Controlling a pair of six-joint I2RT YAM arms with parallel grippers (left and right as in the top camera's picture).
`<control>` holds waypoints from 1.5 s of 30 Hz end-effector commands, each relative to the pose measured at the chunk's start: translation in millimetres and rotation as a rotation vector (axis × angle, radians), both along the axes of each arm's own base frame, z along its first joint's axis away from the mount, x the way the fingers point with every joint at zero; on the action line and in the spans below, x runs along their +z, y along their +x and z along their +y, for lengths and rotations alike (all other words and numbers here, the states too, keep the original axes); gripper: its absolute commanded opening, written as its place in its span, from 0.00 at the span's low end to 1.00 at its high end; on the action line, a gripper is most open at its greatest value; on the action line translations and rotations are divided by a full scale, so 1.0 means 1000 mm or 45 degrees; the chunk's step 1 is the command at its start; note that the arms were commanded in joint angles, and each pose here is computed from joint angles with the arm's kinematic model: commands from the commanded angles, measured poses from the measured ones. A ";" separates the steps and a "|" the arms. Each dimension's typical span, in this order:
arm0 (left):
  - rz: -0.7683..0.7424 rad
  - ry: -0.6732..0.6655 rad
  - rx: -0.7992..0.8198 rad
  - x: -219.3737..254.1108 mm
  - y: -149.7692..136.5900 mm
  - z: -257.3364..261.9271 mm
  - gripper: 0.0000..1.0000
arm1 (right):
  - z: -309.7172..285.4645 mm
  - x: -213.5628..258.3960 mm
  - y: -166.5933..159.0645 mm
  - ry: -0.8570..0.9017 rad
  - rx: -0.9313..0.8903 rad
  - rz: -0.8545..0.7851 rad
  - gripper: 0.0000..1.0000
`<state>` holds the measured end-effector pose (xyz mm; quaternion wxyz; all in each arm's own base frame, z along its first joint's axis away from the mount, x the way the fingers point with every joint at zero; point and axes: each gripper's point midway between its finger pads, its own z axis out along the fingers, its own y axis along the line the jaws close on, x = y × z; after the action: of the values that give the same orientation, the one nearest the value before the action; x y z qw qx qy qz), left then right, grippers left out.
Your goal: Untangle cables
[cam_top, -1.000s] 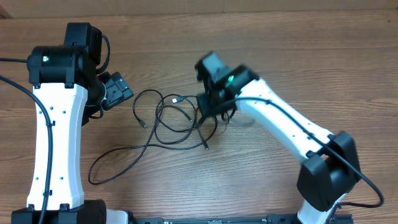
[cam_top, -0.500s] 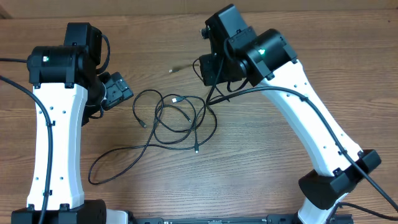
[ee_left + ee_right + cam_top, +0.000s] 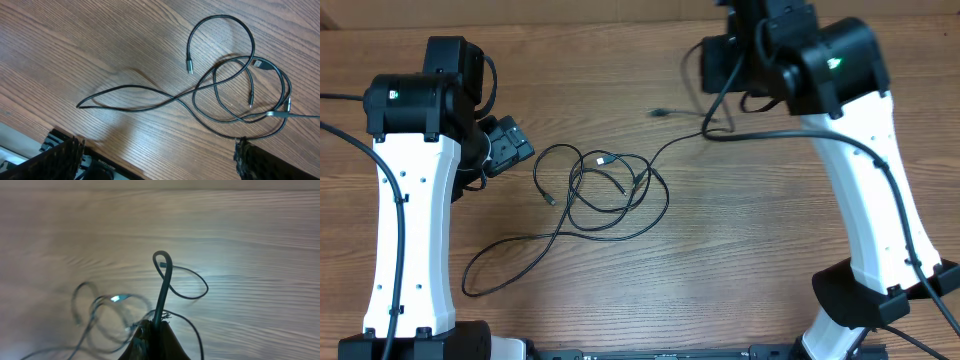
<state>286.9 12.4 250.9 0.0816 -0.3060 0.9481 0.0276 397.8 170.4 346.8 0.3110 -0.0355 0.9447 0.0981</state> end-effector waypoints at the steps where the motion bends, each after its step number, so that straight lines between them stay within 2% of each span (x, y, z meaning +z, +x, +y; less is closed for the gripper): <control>1: 0.013 -0.001 -0.007 -0.003 0.000 0.000 0.99 | -0.051 0.025 0.009 -0.077 -0.190 -0.121 0.04; 12: 0.013 -0.001 -0.007 -0.003 0.000 0.000 1.00 | -0.185 0.056 0.045 -0.248 -0.699 -0.333 0.04; 21: 0.013 -0.001 -0.007 -0.003 0.000 0.000 1.00 | -0.259 0.057 0.048 -0.088 -1.058 -0.366 0.04; 23: 0.013 -0.001 -0.007 -0.003 0.000 0.000 1.00 | -0.257 0.053 0.050 -0.032 -1.036 -0.345 0.04; 34: 0.013 -0.001 -0.007 -0.003 0.000 0.000 1.00 | -0.174 0.047 0.060 0.399 -0.593 -0.195 0.04; 45: 0.013 0.000 -0.007 -0.003 0.000 0.000 1.00 | -0.162 0.046 0.057 0.458 -0.531 -0.160 0.04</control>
<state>287.0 12.4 250.9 0.0818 -0.3060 0.9481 0.0275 460.4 1.7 376.0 0.3680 0.2192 0.8855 0.1803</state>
